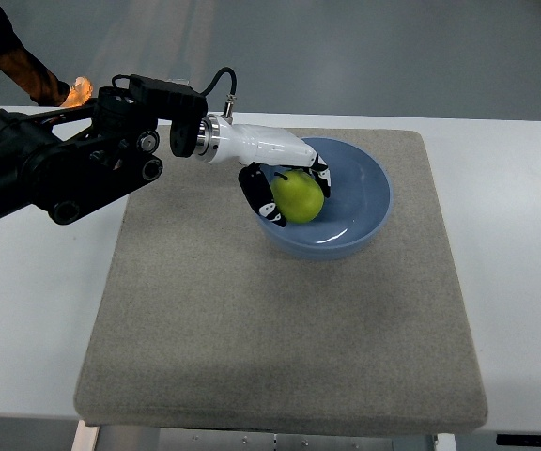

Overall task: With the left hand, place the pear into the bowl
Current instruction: 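Open the left hand to release the pear into the bowl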

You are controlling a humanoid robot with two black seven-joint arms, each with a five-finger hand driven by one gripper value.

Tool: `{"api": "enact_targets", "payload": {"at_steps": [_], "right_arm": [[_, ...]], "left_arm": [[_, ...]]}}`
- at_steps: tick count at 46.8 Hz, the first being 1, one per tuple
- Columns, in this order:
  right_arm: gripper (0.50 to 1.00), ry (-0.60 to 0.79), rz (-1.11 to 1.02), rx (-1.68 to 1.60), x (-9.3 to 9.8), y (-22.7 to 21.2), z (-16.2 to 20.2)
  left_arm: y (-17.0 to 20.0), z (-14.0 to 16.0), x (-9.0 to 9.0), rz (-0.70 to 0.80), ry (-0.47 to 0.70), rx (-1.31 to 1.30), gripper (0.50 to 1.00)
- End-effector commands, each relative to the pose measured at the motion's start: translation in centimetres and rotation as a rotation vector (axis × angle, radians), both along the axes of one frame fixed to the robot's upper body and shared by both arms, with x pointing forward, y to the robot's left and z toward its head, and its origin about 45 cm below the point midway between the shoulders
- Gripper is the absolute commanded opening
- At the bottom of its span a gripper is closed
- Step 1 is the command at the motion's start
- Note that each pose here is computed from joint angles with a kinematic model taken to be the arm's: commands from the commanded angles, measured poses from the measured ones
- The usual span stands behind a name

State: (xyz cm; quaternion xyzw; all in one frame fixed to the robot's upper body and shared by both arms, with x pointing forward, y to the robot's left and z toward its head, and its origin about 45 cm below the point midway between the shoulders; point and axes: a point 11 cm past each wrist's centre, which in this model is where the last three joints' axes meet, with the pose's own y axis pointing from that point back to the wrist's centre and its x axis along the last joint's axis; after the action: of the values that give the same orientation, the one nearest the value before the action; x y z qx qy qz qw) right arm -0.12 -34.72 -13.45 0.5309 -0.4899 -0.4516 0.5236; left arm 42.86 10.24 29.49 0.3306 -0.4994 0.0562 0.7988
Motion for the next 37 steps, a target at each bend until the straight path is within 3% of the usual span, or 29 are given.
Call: {"api": "enact_targets", "payload": {"at_steps": [1,6,29,37], "right_arm": [[0.926,0.000,0.000,0.000,0.0,0.0,0.0],[0.926,0.000,0.000,0.000,0.0,0.0,0.0],[0.926,0.000,0.000,0.000,0.0,0.0,0.0],[0.926,0.000,0.000,0.000,0.0,0.0,0.0]], "left_arm": [[0.0,0.0,0.0,0.000,0.001,-0.004,0.925],[0.0,-0.1,-0.1,0.001,0.004,-0.006,0.964],[-0.1,0.4,0.1,0.004,-0.001,-0.023,0.964],[0.8,1.7,1.1,0.047,-0.020,-0.057,0.964]]}}
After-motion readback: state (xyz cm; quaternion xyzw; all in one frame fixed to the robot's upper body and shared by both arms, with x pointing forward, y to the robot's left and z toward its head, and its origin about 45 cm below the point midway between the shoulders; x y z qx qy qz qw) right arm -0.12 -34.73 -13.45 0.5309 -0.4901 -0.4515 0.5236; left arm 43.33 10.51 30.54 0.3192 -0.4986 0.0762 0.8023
